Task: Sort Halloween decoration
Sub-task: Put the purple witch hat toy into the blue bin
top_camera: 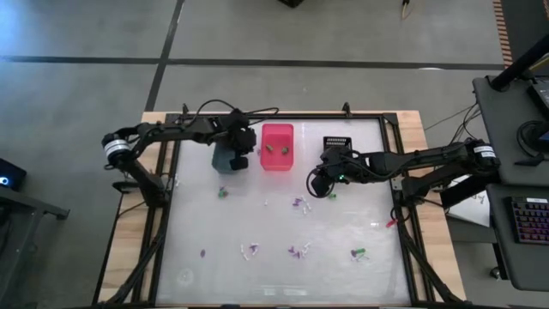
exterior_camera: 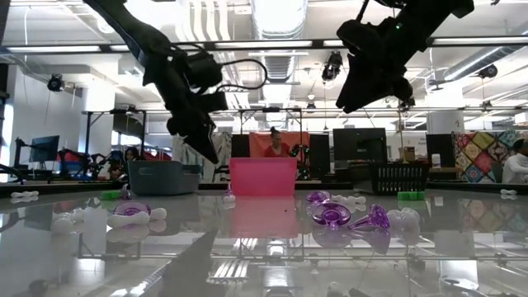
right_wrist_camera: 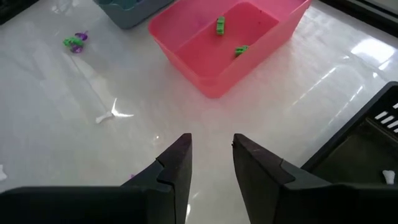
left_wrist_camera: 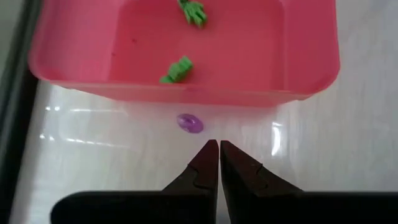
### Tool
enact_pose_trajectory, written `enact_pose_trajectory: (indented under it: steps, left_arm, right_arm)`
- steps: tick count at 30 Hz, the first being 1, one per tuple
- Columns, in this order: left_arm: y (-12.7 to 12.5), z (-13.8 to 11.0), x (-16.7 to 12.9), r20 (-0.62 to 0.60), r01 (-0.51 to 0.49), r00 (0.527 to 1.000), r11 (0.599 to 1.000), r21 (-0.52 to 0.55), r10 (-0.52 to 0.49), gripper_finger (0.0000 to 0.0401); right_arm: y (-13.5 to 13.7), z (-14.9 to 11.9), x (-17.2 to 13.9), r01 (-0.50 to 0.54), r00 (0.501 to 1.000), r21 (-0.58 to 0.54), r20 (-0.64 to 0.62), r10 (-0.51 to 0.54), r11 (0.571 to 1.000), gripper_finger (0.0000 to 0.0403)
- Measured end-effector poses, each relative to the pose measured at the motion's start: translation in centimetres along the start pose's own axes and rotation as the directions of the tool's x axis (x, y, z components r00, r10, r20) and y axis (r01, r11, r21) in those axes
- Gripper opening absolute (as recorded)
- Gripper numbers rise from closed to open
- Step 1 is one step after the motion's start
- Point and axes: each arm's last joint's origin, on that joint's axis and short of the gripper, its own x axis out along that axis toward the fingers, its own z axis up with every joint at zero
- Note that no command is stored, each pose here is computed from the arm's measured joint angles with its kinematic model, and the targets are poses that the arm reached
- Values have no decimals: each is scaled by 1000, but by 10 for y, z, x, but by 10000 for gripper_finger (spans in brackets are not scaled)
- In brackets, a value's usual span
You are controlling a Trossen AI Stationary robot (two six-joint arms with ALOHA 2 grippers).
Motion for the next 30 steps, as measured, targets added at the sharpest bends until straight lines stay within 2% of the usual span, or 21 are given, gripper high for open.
enact_pose_trajectory:
  steps: [4, 17, 30]
  left_arm:
    - [1, 0, 7, 5, -2, 1000, 1000, -2, 2, 12]
    - [4, 2, 17, 27, -26, 999, 1000, -13, 26, 85]
    - [7, 1, 36, 20, -25, 999, 1000, 0, 25, 101]
  right_arm:
    - [0, 0, 0, 0, 1000, 10, 0, 0, 1000, 111]
    - [0, 0, 0, 3, 1000, 59, 3, -3, 998, 105]
    - [0, 0, 0, 3, 1000, 69, 3, -3, 998, 107]
